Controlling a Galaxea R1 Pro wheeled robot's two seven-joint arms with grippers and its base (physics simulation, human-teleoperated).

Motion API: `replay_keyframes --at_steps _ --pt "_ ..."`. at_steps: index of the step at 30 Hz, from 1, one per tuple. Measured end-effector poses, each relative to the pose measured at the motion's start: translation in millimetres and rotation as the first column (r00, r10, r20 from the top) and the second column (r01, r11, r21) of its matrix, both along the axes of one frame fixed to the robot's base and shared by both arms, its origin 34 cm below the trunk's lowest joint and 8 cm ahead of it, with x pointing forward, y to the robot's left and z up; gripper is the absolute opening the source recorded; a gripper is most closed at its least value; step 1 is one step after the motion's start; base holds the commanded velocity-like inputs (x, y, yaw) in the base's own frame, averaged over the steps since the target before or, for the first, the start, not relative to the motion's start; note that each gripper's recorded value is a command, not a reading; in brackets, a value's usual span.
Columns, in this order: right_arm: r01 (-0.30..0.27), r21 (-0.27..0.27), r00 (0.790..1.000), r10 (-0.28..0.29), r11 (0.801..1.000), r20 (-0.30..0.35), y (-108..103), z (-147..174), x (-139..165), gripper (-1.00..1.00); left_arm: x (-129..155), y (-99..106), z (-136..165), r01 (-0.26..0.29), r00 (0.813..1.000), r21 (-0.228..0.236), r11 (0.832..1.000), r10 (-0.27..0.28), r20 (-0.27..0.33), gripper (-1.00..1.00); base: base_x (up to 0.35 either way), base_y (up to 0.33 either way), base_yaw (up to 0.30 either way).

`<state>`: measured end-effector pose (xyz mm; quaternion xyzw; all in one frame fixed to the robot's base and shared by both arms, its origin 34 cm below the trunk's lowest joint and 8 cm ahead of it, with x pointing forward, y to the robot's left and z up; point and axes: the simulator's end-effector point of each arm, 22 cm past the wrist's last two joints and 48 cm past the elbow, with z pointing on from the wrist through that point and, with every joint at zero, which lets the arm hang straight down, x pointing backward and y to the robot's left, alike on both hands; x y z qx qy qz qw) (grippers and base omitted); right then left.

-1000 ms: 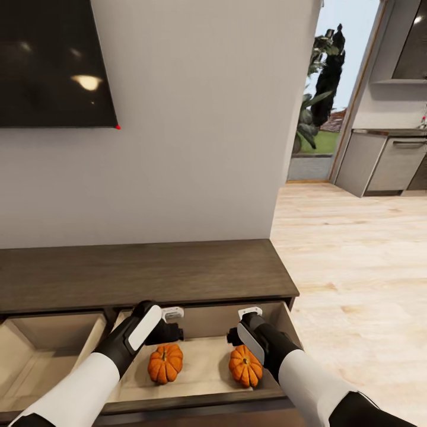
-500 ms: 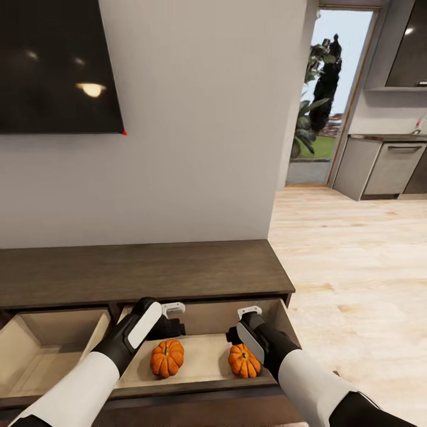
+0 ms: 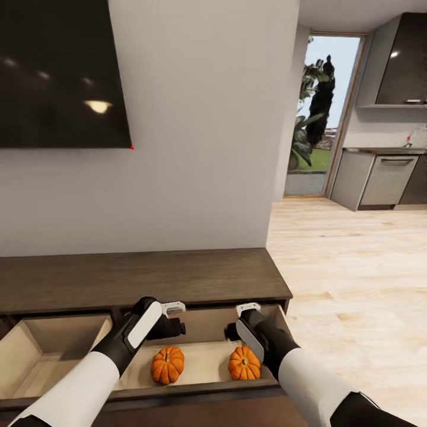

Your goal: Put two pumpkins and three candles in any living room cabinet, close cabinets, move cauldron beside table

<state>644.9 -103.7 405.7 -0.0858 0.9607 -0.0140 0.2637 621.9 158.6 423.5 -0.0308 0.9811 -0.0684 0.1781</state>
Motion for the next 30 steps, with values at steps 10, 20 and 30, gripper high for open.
replay_keyframes --at_steps 10,20,30 --pt "-0.006 0.023 0.998 0.004 1.0 0.065 7 35 10 1.0 11 -6 39 0.01 0.996 -0.011 1.0 -0.009 0.086 1.0 -0.057 0.0 0.0" --pt "-0.011 0.031 0.993 0.008 0.999 0.118 10 65 14 1.0 21 -12 82 0.022 0.984 -0.024 0.999 -0.017 0.175 1.0 -0.108 0.0 0.0" --pt "-0.021 0.043 0.989 0.014 0.999 0.148 16 97 23 1.0 28 -14 111 0.026 0.98 -0.026 0.999 -0.02 0.199 1.0 -0.127 0.0 0.0"
